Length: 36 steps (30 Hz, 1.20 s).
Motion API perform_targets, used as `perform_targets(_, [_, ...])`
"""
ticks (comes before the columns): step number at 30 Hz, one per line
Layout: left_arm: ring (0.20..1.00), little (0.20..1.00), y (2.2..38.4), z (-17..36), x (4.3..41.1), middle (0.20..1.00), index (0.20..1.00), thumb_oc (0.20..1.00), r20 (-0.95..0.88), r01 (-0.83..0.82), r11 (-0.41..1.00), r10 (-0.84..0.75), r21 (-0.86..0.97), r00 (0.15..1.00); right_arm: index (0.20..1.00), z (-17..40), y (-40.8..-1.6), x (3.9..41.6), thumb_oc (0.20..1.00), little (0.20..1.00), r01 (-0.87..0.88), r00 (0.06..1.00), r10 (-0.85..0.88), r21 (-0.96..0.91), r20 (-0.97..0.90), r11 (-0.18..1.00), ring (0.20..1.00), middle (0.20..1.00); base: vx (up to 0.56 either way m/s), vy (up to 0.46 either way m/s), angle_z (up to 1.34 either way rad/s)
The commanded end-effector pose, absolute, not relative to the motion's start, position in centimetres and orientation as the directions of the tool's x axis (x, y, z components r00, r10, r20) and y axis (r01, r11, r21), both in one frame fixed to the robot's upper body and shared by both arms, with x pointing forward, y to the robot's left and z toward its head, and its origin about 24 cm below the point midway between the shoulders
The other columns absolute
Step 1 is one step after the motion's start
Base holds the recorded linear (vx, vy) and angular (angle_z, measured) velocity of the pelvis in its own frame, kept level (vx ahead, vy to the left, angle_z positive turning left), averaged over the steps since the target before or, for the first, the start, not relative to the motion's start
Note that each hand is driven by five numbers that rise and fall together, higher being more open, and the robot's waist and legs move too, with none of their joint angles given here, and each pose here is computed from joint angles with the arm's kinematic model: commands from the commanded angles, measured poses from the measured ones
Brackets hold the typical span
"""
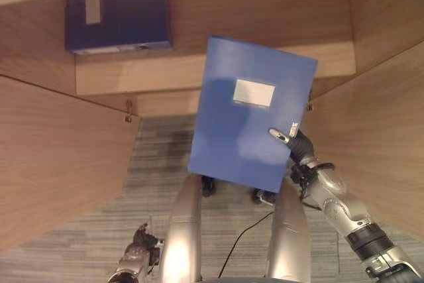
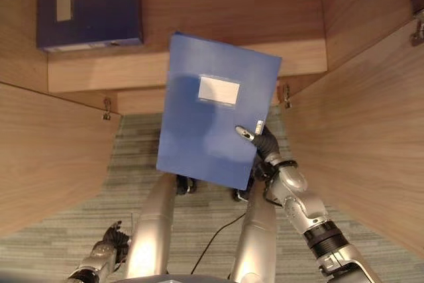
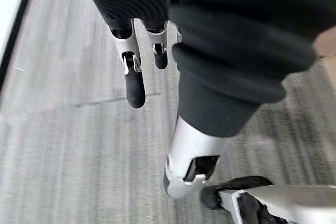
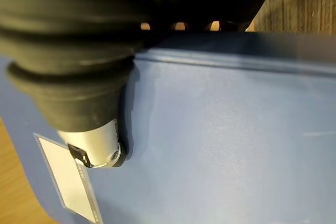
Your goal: Put the empty folder in the office cabinet
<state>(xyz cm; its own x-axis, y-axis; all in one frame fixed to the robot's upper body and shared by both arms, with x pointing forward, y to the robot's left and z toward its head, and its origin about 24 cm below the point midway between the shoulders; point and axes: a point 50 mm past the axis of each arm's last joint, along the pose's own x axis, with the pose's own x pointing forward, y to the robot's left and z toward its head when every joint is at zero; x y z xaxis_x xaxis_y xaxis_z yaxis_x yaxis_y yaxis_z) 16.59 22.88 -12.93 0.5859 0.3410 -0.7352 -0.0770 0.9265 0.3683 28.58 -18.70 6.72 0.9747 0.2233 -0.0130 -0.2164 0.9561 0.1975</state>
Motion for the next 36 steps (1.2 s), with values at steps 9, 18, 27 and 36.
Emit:
perform_targets(9, [1.0,1.0,24.4,-12.7,14.3,1.0,1.0,1.0,-0.724,0.012,0.901,0.341,0.433,0.6,0.2,18.2,-20.7,35.5,0.2,0.2,-0.107,0.919,-0.168,0.636,0.356,0.764,0.2,0.2,0.01,-0.04,0.13])
perform_targets(18, [1.0,1.0,24.8,-12.6,14.2,1.0,1.0,1.0,-0.739,0.057,0.893,0.332,0.447,0.586,0.2,23.0,-23.3,37.0,0.2,0.2,-0.257,0.817,-0.407,0.89,0.408,0.377,0.2,0.2,0.02,-0.024,0.16])
perform_targets(27, [1.0,1.0,24.4,-12.4,14.8,1.0,1.0,1.0,-0.736,0.064,0.903,0.303,0.424,0.606,0.2,24.1,-27.4,38.7,0.2,0.2,0.001,0.789,-0.593,0.966,0.158,0.258,0.2,0.2,0.0,0.004,0.03])
perform_targets(36, [1.0,1.0,23.6,-12.1,15.3,1.0,1.0,1.0,-0.733,0.113,0.905,0.253,0.41,0.631,0.2,28.0,-28.4,39.3,0.2,0.2,0.061,0.785,-0.605,0.956,0.132,0.288,0.2,0.2,-0.01,-0.013,0.12])
